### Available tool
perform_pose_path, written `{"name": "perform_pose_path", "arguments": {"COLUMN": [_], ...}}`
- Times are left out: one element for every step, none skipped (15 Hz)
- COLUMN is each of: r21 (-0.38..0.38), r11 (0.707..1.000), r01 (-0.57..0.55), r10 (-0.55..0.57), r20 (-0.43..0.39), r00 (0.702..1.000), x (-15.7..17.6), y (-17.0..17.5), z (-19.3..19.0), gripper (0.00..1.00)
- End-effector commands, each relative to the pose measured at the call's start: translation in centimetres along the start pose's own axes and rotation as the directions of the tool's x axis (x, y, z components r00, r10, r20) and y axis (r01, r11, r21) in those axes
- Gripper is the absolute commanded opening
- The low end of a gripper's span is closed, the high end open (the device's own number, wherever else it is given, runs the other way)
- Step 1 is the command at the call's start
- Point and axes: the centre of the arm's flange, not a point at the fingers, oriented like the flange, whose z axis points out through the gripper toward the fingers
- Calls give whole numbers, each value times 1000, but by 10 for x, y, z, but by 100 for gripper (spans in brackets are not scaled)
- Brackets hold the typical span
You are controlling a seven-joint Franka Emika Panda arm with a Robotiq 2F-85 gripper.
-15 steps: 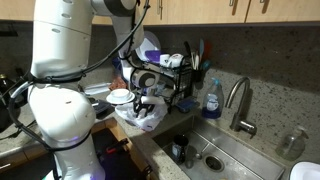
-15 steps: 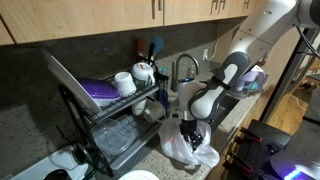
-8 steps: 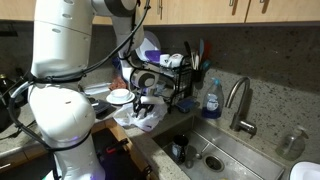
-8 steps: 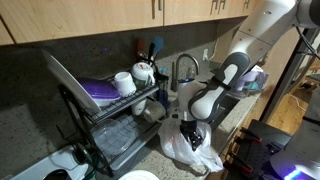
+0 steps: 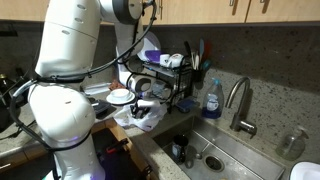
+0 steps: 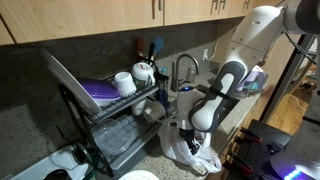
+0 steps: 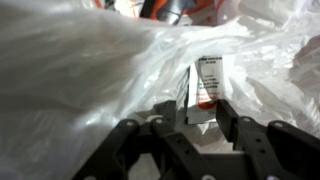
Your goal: Take the white object out of the plastic bag and put it on the gray plate
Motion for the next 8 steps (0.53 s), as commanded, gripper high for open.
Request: {"name": "perform_pose_path", "arguments": {"r21": [-26,-30,-33,-36,-41,-45,-47,-50], "r11": [999,999,999,998,998,998,998,998], "r01": [-30,-35,-39,-42,-44,-48,-48,-50], "r10": [30,35,39,41,43,47,47,49], "r20": [-13,-15,-17,-19,-20,-21,-23,-23], "r00": [999,999,999,999,999,999,999,999], "x": [-3,-5,-7,-8,-9,-10,-10,-11], "y": [6,7,7,7,8,7,7,7], "z": [3,2,0,-1,-1,-2,-3,-3], "gripper": [50,47,32,26,18,13,5,1]}}
